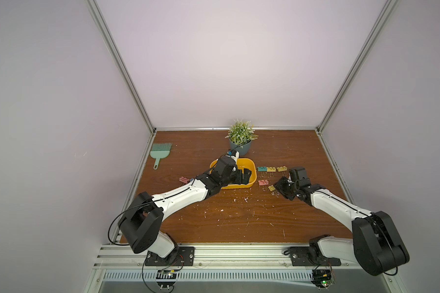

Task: Take out the binder clips from the storage box
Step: Place the binder clip at the center of the board.

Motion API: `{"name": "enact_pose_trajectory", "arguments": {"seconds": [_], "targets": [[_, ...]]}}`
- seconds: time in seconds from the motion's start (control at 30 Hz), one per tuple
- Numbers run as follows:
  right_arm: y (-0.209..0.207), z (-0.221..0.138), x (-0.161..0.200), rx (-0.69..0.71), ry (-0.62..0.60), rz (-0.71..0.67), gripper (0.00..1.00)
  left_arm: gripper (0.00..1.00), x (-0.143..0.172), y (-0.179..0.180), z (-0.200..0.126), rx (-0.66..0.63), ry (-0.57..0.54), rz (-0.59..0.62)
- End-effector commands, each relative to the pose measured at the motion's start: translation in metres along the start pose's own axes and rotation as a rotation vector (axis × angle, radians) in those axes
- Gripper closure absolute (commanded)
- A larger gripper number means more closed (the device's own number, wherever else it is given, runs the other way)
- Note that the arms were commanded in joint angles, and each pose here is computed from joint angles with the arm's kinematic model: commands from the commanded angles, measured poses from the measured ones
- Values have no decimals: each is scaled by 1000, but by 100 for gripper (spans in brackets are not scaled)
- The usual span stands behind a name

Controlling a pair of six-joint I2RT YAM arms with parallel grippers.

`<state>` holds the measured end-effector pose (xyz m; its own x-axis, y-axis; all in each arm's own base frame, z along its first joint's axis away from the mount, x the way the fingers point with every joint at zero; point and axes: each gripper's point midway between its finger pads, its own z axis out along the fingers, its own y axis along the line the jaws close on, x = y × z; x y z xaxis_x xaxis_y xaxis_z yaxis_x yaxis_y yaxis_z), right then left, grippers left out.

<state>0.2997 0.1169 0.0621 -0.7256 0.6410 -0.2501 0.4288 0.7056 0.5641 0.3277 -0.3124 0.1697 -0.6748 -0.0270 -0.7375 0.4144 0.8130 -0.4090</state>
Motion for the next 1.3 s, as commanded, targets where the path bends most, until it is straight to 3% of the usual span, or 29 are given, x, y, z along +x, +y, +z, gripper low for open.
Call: {"name": "enact_pose_trajectory", "arguments": {"seconds": [0.0,0.17,0.33,0.53,0.97,1.27], "targets": [[1,-7,-9,-17,-58,43,70,1,-9,-6,-2,-1,-16,19],[2,-5,-5,-44,-43,77,76,1,-9,-7,0,1,-9,16],[-4,-3,-4,-35,-45,114,89,1,-8,-6,0,-3,-7,14],[-9,-15,-17,-39,-142,219,99,1,-8,-4,-2,-13,-12,15],[-2,-24,-44,-124,-286,608,100,1,-9,-2,-6,-22,-23,4],[1,-16,-42,-103,-340,711,100,1,-10,0,-8,-33,-31,2]]}}
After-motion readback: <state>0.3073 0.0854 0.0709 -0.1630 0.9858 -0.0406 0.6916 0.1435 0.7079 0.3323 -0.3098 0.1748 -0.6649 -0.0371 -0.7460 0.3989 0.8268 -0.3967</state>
